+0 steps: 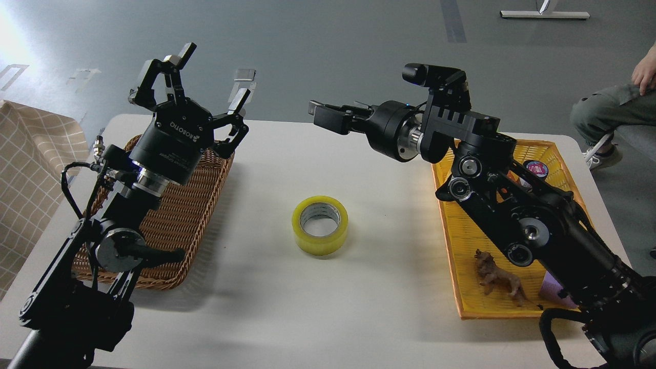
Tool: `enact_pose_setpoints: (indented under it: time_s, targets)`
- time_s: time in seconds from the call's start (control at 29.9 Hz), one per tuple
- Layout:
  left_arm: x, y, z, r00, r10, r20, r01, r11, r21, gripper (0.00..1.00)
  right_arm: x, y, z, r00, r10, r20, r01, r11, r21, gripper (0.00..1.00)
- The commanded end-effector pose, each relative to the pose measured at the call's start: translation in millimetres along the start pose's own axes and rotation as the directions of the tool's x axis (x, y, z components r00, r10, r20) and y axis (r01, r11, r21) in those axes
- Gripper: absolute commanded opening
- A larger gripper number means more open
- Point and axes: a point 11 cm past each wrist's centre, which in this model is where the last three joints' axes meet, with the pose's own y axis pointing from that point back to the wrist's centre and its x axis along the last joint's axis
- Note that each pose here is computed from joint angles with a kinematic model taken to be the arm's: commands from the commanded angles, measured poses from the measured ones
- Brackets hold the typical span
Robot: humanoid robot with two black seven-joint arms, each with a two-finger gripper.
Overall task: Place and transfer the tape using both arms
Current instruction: 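Withdraw the right arm away from the tape roll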
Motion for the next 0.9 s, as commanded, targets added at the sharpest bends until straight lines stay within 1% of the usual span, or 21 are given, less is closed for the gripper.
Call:
enact_pose_setpoints:
  time_s: [0.0,0.03,0.1,0.13,0.17,0.23,0.27,0.33,0.37,0.43,0.5,0.53,0.57,0.6,0.67,0.8,0.87]
  targets:
    - [-1.0,-2.2,-0.8,1.000,-0.005,0.000,0.005,1.000,0.004,1.00,24.5,42.8,5.6,0.982,0.068,0.176,-0.087,0.991,0.105,1.00]
    - [-1.6,-3.7,-0.5,1.000,-0.008,-0.001,0.008,1.000,0.000,1.00,32.1,64.1,3.3,0.965,0.078,0.251,-0.127,0.974,0.188,1.00]
    - [-3.0,-5.4,-0.5,1.000,-0.012,-0.002,0.012,1.000,-0.002,1.00,38.7,83.8,-0.7,0.945,0.075,0.318,-0.171,0.944,0.284,1.00]
    - [-3.2,-5.9,-0.2,1.000,-0.013,-0.001,0.013,1.000,-0.002,1.00,45.8,100.7,-1.0,0.928,0.079,0.364,-0.216,0.910,0.355,1.00]
    - [-3.4,-6.3,0.1,1.000,-0.015,-0.001,0.015,1.000,-0.003,1.00,49.3,108.5,0.0,0.921,0.082,0.380,-0.237,0.894,0.381,1.00]
    - [-5.4,-7.0,-0.4,1.000,-0.026,-0.002,0.026,1.000,-0.001,1.00,64.6,134.8,13.7,0.892,0.133,0.433,-0.328,0.848,0.415,1.00]
    - [-5.4,-7.0,-0.4,1.000,-0.026,-0.002,0.026,1.000,-0.001,1.00,64.7,134.9,13.8,0.891,0.133,0.433,-0.329,0.848,0.415,1.00]
    - [-6.1,-7.0,-0.7,0.999,-0.032,-0.004,0.032,0.999,0.002,1.00,74.2,161.5,36.7,0.830,0.213,0.515,-0.443,0.813,0.378,1.00]
    - [-6.3,-7.1,-0.7,0.999,-0.032,-0.005,0.032,0.999,0.000,1.00,75.5,169.1,43.4,0.809,0.231,0.540,-0.472,0.803,0.363,1.00]
    - [-7.9,-7.3,-2.7,0.999,-0.036,-0.014,0.036,0.999,-0.002,1.00,79.6,193.6,64.3,0.715,0.269,0.646,-0.569,0.760,0.314,1.00]
    - [-9.4,-7.1,-3.9,0.999,-0.042,-0.017,0.042,0.999,0.000,1.00,79.5,205.3,76.5,0.659,0.276,0.700,-0.610,0.741,0.281,1.00]
    - [-11.2,-7.2,-5.2,0.998,-0.053,-0.021,0.053,0.999,0.003,1.00,77.7,217.5,91.4,0.591,0.285,0.755,-0.651,0.720,0.238,1.00]
    - [-11.7,-6.7,-6.0,0.998,-0.057,-0.022,0.057,0.998,0.005,1.00,76.3,223.8,100.2,0.552,0.290,0.782,-0.672,0.710,0.211,1.00]
    - [-12.6,-6.3,-6.8,0.998,-0.063,-0.025,0.064,0.998,0.008,1.00,74.8,235.7,114.3,0.484,0.303,0.821,-0.709,0.685,0.166,1.00]
    - [-15.5,-7.4,-9.3,0.997,-0.070,-0.039,0.070,0.998,0.002,1.00,70.7,251.7,129.5,0.407,0.319,0.856,-0.747,0.656,0.111,1.00]
    - [-18.9,-7.0,-14.1,0.995,-0.065,-0.070,0.064,0.998,-0.023,1.00,60.4,270.2,144.0,0.349,0.353,0.868,-0.767,0.640,0.048,1.00]
    - [-17.9,-7.1,-13.3,0.996,-0.058,-0.069,0.056,0.998,-0.027,1.00,58.0,274.1,146.0,0.335,0.360,0.871,-0.774,0.632,0.036,1.00]
